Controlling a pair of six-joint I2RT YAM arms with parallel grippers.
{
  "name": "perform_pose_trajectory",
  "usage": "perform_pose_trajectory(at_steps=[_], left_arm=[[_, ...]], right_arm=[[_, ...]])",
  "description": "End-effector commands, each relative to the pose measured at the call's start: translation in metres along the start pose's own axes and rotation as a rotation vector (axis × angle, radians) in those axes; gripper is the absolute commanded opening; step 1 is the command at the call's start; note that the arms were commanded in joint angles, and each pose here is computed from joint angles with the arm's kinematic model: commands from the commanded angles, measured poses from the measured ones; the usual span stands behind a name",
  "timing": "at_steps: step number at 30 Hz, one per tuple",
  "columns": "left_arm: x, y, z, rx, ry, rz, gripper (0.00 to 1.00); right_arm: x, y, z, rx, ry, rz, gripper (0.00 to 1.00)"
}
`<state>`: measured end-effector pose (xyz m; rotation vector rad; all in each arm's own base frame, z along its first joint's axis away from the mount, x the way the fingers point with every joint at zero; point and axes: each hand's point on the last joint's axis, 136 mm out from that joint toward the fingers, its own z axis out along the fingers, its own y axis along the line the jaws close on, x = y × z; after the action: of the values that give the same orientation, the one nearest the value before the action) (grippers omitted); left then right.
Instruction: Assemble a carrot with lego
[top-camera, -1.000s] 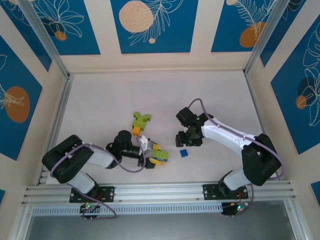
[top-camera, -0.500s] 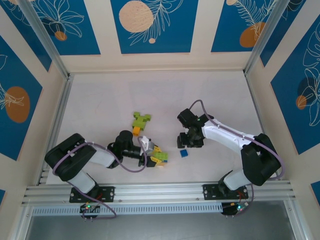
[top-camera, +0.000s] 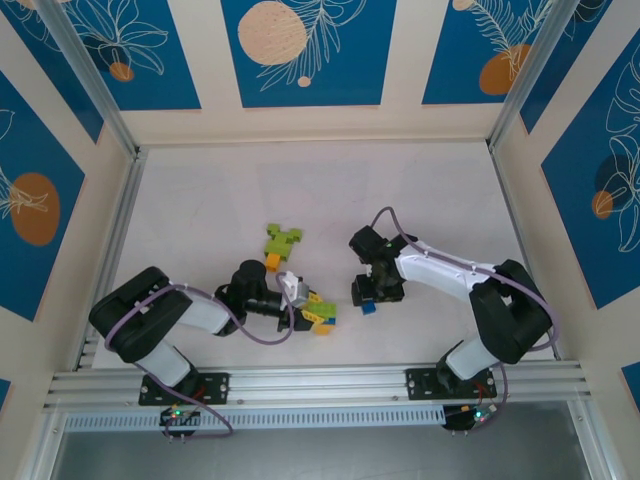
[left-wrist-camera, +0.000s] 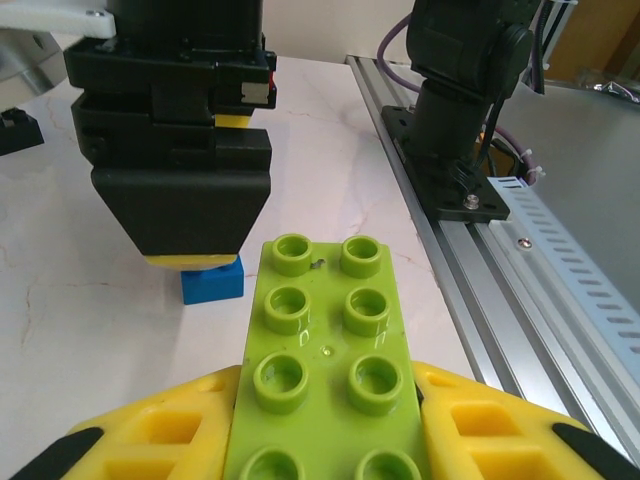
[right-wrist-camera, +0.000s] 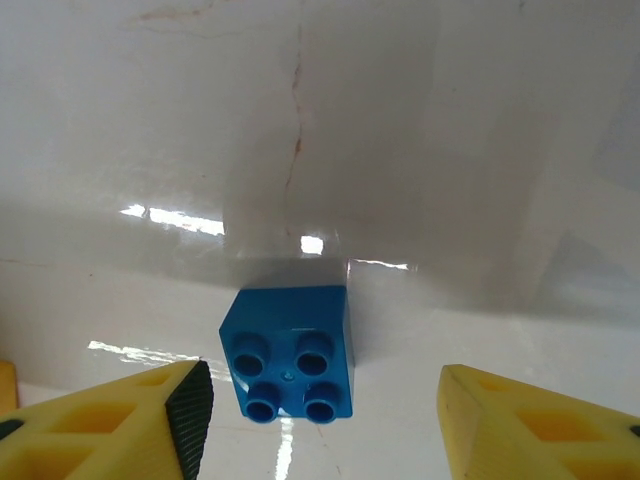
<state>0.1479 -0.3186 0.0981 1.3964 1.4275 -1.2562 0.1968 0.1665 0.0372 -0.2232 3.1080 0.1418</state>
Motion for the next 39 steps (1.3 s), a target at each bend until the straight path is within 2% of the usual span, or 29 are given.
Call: perform_pose_trajectory(at_steps=[1,8,15,20,28,34,39], left_arm=[[-0.003,-0.004,0.002,0.012,0.006,0.028,0.36],[0.0,-0.002,0.002,-0.001,0.016,0.029,0.36],[0.001,0.0,0.002,-0.011,0.022,0.031,0.36],[0.001,0.0,0.002,-0.012,0.024,0.03,0.36],[0.002,0.001,0.002,-0.016,0.032,0.025,0.36],[0.007,0.002,0.004,-0.027,0.054,0.03,0.36],[0.01,0.003,0.004,-0.036,0.062,0.034,0.36]], right_arm=[[0.002,0.007,0.005,-0.027,0.032,-0.033,0.62],[0.004,0.008,0.016,-0.038,0.051,-0.033,0.57],[0.003,0.008,0.016,-0.04,0.054,-0.035,0.47],[0.007,0.007,0.018,-0.042,0.069,-0.036,0.47],[0.012,0.005,0.016,-0.051,0.068,-0.023,0.36],[0.01,0.009,-0.008,-0.093,0.032,0.013,0.34],[0.01,0.019,-0.052,-0.14,-0.01,0.053,0.32]])
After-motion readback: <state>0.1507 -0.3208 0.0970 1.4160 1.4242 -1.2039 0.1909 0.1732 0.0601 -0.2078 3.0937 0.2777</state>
